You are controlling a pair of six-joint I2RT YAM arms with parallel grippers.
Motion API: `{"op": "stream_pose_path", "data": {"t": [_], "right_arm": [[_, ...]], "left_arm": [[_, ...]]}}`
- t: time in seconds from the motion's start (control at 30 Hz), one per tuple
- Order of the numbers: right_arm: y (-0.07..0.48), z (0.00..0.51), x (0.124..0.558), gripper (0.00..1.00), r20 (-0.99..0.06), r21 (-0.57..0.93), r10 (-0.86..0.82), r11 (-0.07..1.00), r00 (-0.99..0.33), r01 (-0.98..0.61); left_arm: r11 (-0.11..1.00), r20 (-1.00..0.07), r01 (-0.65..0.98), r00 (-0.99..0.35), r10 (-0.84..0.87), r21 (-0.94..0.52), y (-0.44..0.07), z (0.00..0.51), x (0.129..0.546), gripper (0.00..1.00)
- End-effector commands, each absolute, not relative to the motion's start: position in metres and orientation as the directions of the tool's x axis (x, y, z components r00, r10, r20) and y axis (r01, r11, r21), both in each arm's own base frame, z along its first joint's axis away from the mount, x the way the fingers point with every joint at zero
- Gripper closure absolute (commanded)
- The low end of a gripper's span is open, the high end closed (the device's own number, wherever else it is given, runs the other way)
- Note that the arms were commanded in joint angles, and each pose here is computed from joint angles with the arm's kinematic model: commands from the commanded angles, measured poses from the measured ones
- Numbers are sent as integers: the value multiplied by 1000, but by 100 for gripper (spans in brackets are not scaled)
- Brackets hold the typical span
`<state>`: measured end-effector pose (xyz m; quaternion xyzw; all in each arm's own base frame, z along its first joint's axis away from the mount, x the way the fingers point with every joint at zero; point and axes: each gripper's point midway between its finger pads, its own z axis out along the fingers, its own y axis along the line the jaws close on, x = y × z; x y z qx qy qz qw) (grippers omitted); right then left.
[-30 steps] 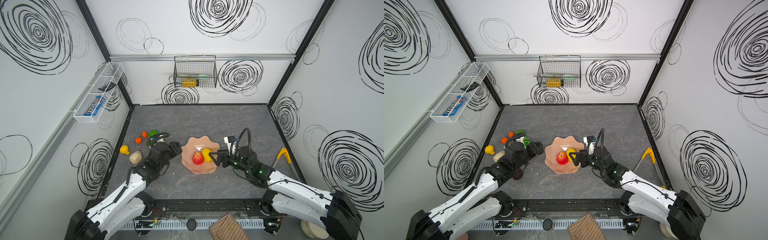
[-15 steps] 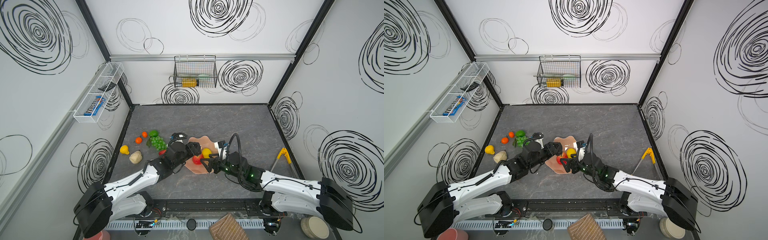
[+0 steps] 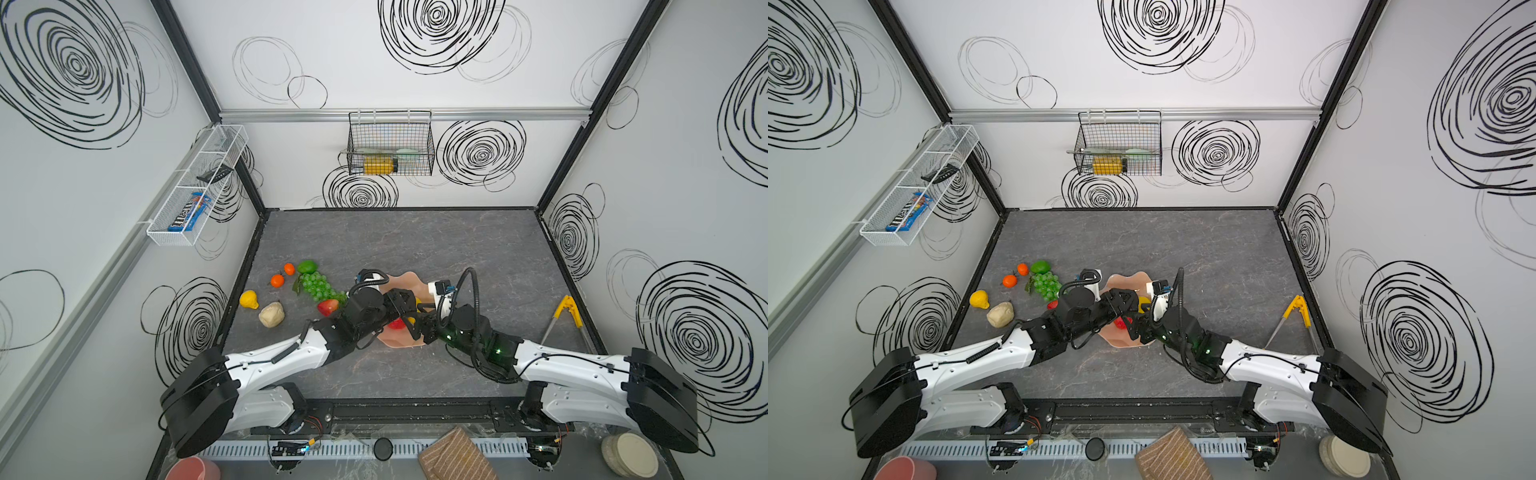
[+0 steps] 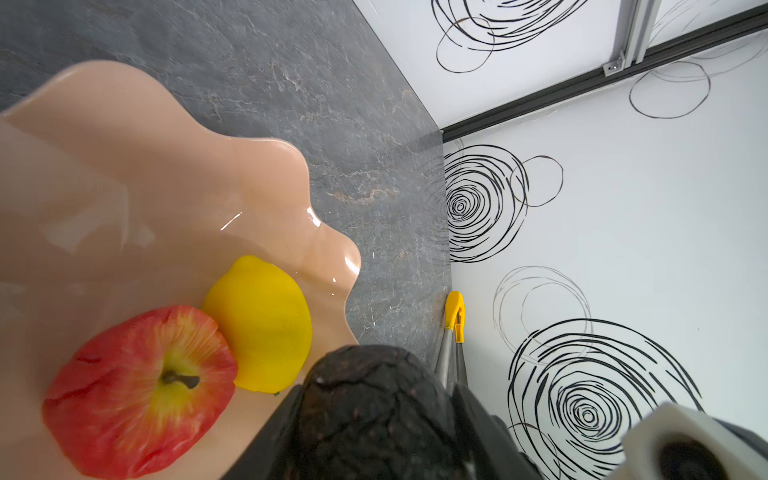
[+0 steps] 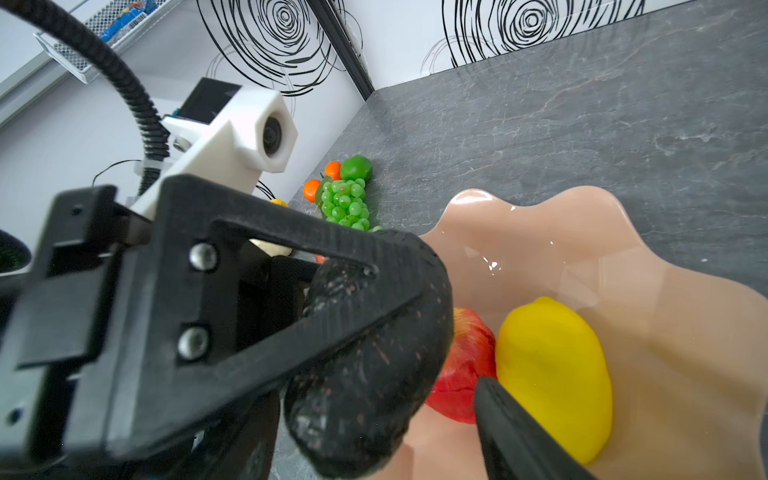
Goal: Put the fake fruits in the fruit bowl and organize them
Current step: 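Carry the avocado toward the bowl with the left gripper while the right gripper meets it, then close the right gripper on the avocado while the left gripper opens and withdraws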
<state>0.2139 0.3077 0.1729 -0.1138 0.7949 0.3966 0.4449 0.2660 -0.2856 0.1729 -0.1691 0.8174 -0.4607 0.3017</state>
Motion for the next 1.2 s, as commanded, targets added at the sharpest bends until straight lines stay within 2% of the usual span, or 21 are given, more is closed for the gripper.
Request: {"op": "stream_pose_path", "data": {"t": [0.0,0.13,0.37,0.53,0.67,0.87,1.0,1.17], "right_arm": [[310,193,222,28,-816,534,233,654,-528,-537],[308,196,222,35,-821,536,254,649,-511,-540],[306,200,223,57,-832,524,258,657,-491,-542],[302,198,223,61,-834,515,248,670,-493,-535],[298,196,225,62,-835,495,225,703,-502,-510],[279,182,232,62,-830,432,133,768,-542,-473],[279,169,221,62,-825,384,19,752,-564,-535],[283,148,204,62,-766,381,-90,733,-636,-563]], "left_arm": [[440,-326,58,-758,-565,-896,-303,203,268,46],[440,-325,60,-764,-557,-896,-307,202,266,46],[448,-325,56,-769,-551,-892,-307,197,265,43],[467,-350,71,-761,-546,-881,-304,197,268,32],[493,-390,92,-742,-546,-865,-290,201,276,18],[632,-566,133,-608,-557,-764,-227,217,296,3],[756,-702,106,-472,-534,-646,-169,222,303,2],[858,-812,34,-344,-472,-513,-118,217,301,1]]}}
